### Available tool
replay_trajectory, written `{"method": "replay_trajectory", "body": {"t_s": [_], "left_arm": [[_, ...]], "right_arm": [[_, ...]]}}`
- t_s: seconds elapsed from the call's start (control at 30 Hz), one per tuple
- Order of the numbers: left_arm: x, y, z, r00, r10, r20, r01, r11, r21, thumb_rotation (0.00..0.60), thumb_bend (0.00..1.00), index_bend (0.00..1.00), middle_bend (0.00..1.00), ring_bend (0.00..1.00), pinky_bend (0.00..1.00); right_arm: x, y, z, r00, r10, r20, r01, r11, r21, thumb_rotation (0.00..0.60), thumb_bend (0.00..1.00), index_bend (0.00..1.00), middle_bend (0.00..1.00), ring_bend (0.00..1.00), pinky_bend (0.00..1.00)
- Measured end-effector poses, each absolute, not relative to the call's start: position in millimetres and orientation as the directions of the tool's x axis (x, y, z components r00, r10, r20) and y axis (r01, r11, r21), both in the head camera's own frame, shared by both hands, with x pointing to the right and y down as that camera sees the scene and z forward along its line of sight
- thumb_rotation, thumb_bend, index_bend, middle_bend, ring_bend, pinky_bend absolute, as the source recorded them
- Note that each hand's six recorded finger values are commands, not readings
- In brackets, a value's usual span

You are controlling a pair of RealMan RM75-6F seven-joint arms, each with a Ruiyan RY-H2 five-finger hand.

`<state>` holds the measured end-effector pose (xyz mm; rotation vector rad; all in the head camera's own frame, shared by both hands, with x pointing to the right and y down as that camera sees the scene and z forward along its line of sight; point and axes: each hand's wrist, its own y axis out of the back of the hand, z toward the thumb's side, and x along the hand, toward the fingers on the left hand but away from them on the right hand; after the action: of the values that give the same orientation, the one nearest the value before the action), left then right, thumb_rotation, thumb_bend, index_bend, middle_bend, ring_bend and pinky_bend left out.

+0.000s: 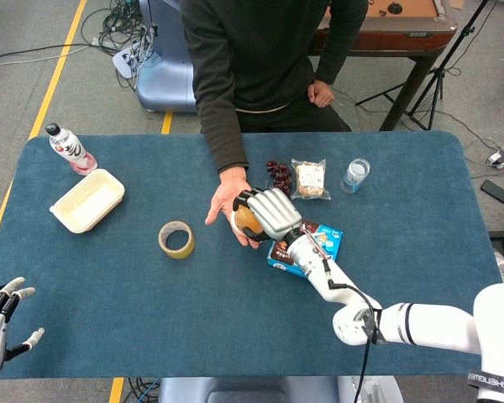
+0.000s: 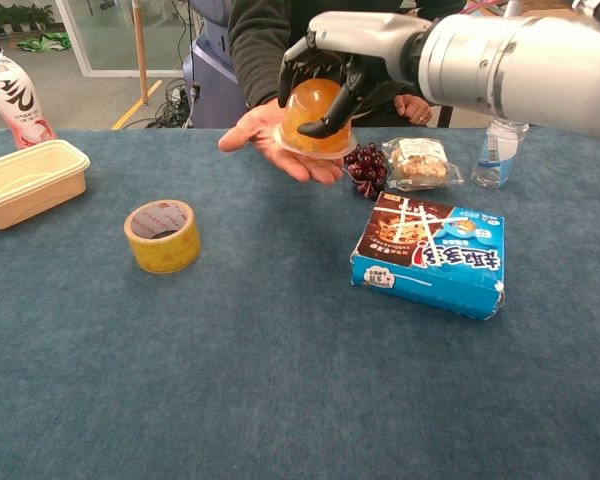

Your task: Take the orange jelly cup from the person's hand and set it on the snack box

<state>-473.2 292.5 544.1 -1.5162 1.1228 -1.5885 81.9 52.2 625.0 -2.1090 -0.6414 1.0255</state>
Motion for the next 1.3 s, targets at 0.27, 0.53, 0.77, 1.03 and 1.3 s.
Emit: {"method": "replay_trajectory", "body": {"t_s": [0.27, 0.53, 0.77, 1.03, 1.3], "left_arm": [[-470.9, 291.9, 542.5, -0.101, -0.902, 0.42, -0.101, -0.41, -0.906, 0.6, 0.17, 0.29, 0.16, 0.14, 0.03], [-466.1, 291.8, 544.7, -0.087, -0.9, 0.426, -0.105, -0.417, -0.903, 0.6, 0.17, 0.29, 0.16, 0.14, 0.03], [-463.9, 291.9, 545.5, -0.083, -0.9, 0.429, -0.107, -0.42, -0.901, 0.6, 0.17, 0.29, 0.16, 0.14, 0.03], [-465.4, 292.8, 545.5, -0.089, -0.899, 0.429, -0.108, -0.42, -0.901, 0.6, 0.17, 0.29, 0.17, 0.14, 0.03], [-465.8, 293.9, 547.2, -0.088, -0.897, 0.433, -0.109, -0.423, -0.899, 0.6, 0.17, 0.29, 0.16, 0.14, 0.03]], "right_arm": [[122.5, 52.1, 599.1, 0.542, 0.707, -0.455, 0.144, -0.611, -0.778, 0.6, 0.51, 0.69, 0.56, 0.43, 0.71], [177.6, 65.3, 612.0, 0.465, 0.713, -0.524, 0.099, -0.631, -0.77, 0.6, 0.51, 0.69, 0.56, 0.43, 0.71], [197.6, 69.6, 632.4, 0.43, 0.709, -0.559, 0.077, -0.646, -0.76, 0.6, 0.51, 0.69, 0.56, 0.43, 0.71], [202.2, 77.0, 663.6, 0.416, 0.686, -0.597, 0.059, -0.675, -0.735, 0.6, 0.51, 0.69, 0.5, 0.39, 0.68], [203.1, 87.1, 689.6, 0.407, 0.659, -0.633, 0.052, -0.708, -0.704, 0.6, 0.5, 0.64, 0.45, 0.33, 0.63]]}}
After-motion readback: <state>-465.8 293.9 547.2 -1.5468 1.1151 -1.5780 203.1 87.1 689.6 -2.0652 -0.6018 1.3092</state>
